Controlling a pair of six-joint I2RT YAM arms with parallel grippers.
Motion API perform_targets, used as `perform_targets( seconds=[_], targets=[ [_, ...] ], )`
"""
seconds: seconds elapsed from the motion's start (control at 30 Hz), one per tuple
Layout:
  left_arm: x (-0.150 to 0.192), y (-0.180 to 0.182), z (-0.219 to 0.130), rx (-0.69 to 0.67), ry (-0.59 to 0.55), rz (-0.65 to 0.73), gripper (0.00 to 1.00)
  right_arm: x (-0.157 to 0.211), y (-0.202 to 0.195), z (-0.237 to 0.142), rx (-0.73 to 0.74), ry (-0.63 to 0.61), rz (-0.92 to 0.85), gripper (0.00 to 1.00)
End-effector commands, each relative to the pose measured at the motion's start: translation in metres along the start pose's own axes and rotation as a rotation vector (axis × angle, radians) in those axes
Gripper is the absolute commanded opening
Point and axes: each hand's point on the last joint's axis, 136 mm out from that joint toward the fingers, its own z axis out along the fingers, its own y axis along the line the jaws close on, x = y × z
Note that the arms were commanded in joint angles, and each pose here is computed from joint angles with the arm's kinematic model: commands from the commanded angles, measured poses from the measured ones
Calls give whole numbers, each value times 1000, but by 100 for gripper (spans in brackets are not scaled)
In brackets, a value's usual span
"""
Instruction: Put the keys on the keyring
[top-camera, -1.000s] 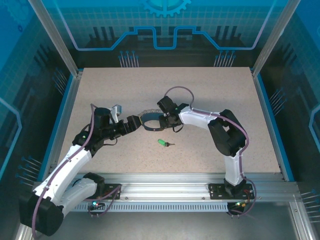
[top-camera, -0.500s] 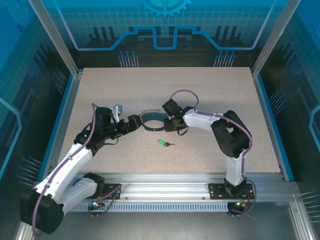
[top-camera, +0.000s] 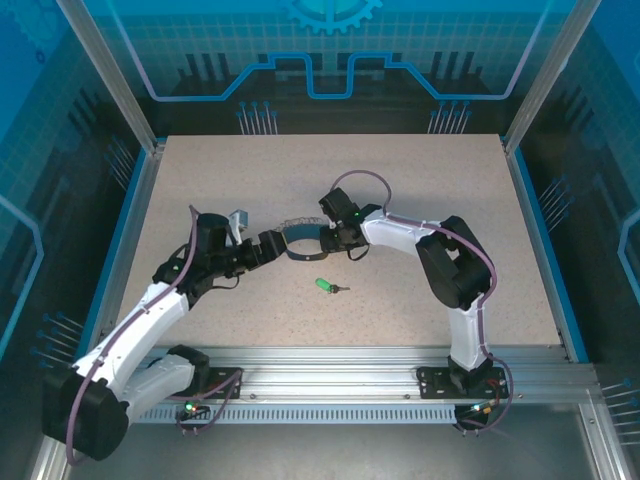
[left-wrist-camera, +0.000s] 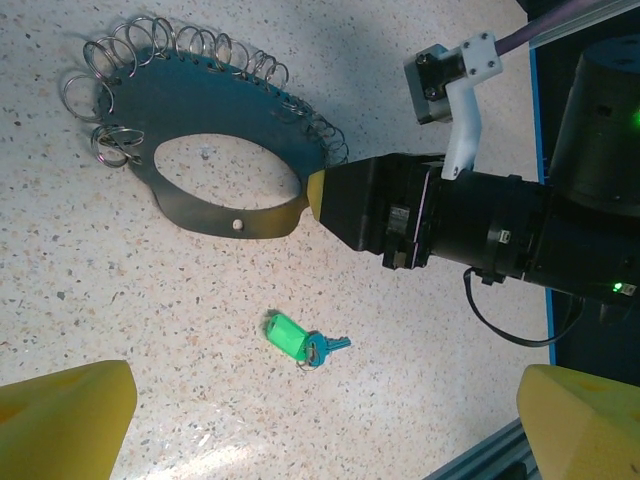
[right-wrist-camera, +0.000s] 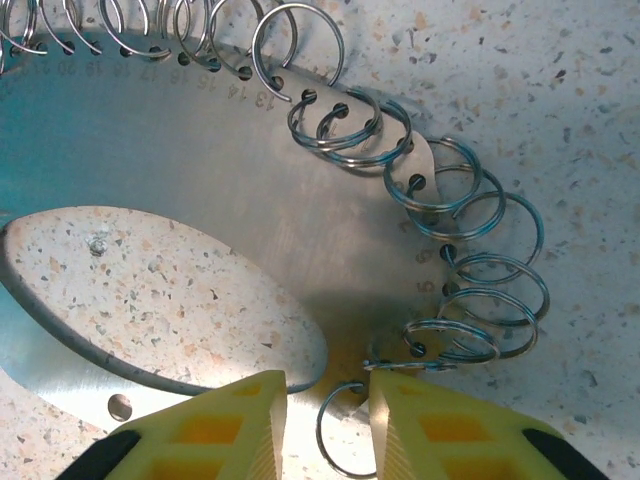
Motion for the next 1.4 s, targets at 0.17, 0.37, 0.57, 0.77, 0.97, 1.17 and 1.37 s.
perform_targets(
  seconds=[0.17,0.37,0.57,0.77,0.97,1.17,1.37],
  targets=[
    [-7,-14,6,18,-21,-10,99,3,-13,4,-25,19,-15,29],
    [-10,-16,11,9,-38,7,99,2,-12,-14,-63,9,-73,35],
    [-16,-11,8,-29,-78,26,99,-2,-6,-43,-108,-21,-134,38],
    [-27,-13,2,-59,-117,50,99,2,-7,-48,-86,-3,-230,38],
    [-33,-18,6,-76,-98,68,99,9,-14,-45,-39,13,-321,40],
    [-31,-18,8,-74,-85,69,99,17,0,-37,-48,31,-430,42],
    [-30,-19,5,-68,-83,71,99,19,4,-25,-1,57,-511,41]
  ],
)
